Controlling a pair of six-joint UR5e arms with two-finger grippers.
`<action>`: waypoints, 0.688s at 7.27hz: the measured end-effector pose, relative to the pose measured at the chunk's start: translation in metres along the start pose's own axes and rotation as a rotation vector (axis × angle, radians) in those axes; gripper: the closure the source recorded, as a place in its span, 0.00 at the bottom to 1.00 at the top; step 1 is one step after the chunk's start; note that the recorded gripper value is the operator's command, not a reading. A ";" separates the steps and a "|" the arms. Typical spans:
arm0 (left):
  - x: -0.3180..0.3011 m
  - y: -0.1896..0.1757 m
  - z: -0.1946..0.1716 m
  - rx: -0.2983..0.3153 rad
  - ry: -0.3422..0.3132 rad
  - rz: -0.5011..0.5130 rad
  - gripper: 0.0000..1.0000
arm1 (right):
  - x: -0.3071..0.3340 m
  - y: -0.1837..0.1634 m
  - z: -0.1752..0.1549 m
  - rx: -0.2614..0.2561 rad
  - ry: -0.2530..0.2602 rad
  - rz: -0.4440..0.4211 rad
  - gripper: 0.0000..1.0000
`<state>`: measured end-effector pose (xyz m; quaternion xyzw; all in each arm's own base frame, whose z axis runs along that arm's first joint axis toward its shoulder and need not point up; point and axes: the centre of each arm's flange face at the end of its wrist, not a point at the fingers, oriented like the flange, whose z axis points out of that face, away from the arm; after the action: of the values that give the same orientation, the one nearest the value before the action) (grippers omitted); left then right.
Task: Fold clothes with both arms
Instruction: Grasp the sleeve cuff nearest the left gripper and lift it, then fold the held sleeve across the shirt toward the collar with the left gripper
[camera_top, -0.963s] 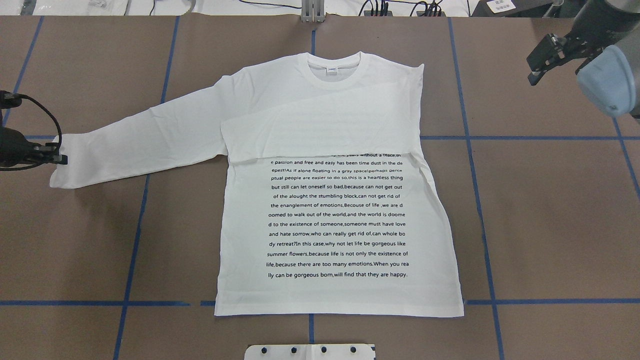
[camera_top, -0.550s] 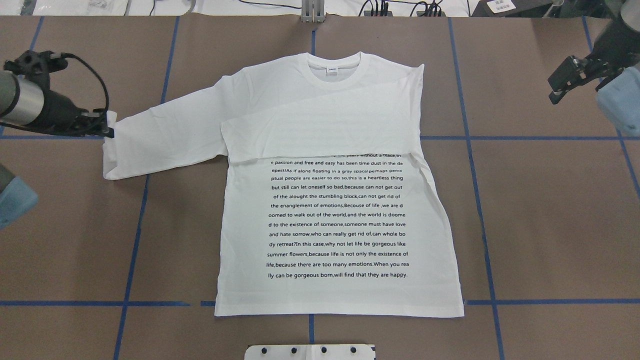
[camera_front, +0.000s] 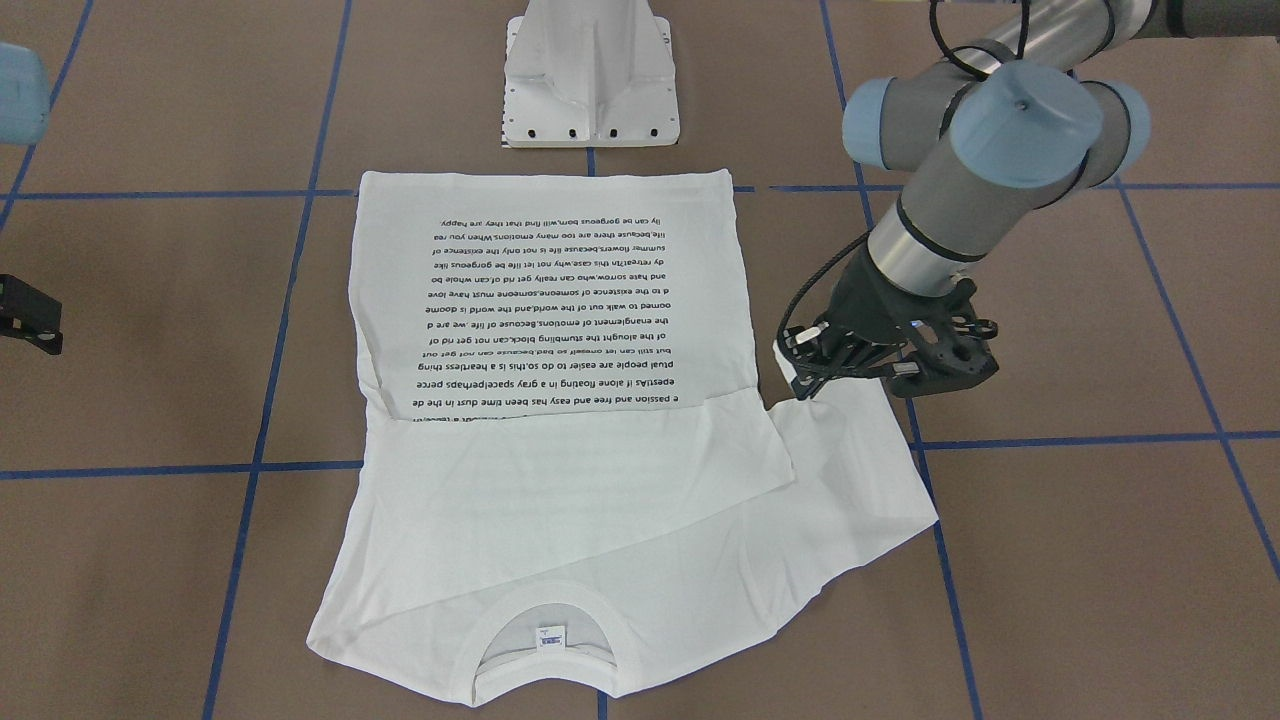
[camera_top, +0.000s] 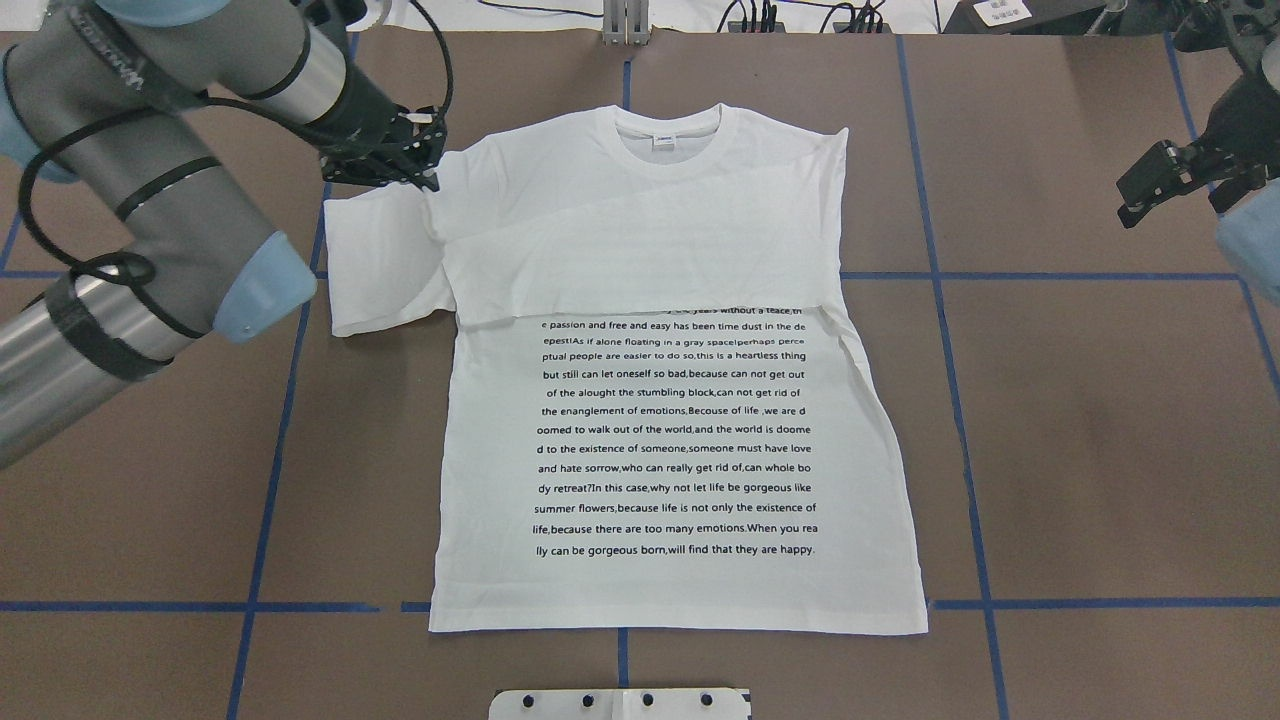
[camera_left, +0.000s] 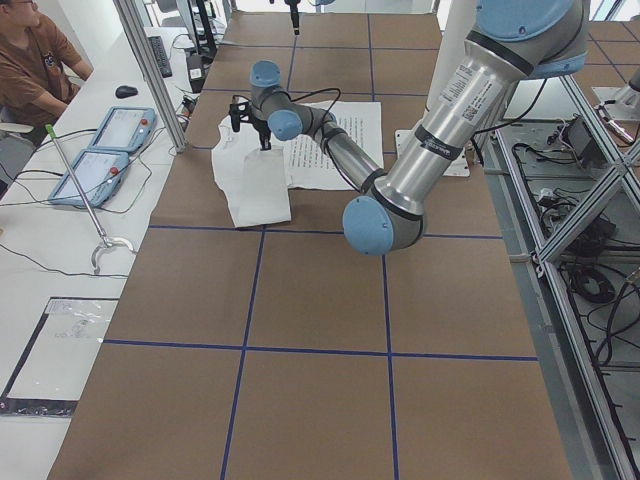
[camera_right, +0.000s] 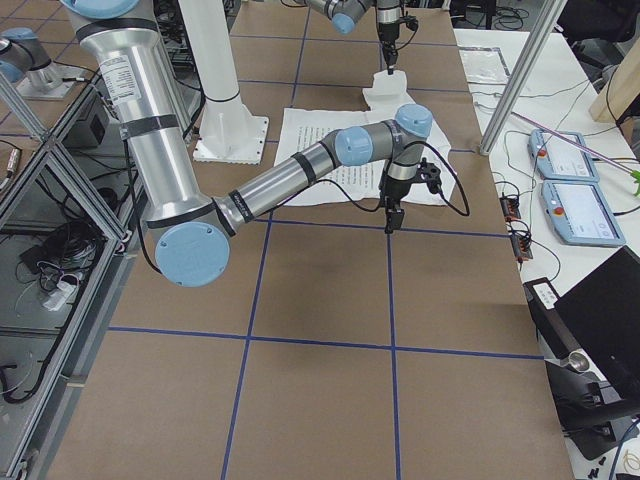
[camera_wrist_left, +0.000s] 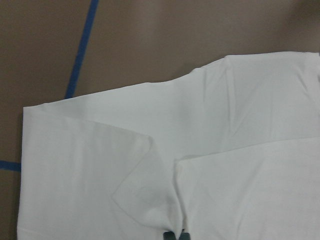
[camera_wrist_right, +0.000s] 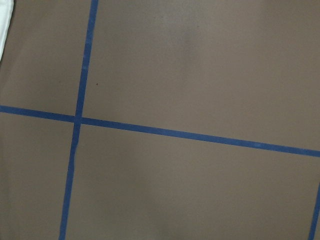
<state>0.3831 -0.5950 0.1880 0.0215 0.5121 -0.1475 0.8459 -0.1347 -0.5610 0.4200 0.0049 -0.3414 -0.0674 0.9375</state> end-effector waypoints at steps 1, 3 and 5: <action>0.063 0.001 -0.004 -0.005 0.042 -0.042 1.00 | 0.000 0.000 0.000 0.002 -0.005 0.015 0.00; 0.152 0.017 -0.042 -0.034 0.153 -0.088 1.00 | 0.000 0.001 0.002 0.000 -0.007 0.028 0.00; 0.195 0.055 -0.057 -0.114 0.215 -0.108 1.00 | 0.000 0.000 0.005 -0.008 -0.008 0.036 0.00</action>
<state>0.4329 -0.5757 -0.0156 -0.0383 0.6076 -0.1602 0.7770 -0.1376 -0.5604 0.4243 -0.0049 -0.3449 -0.0520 0.9372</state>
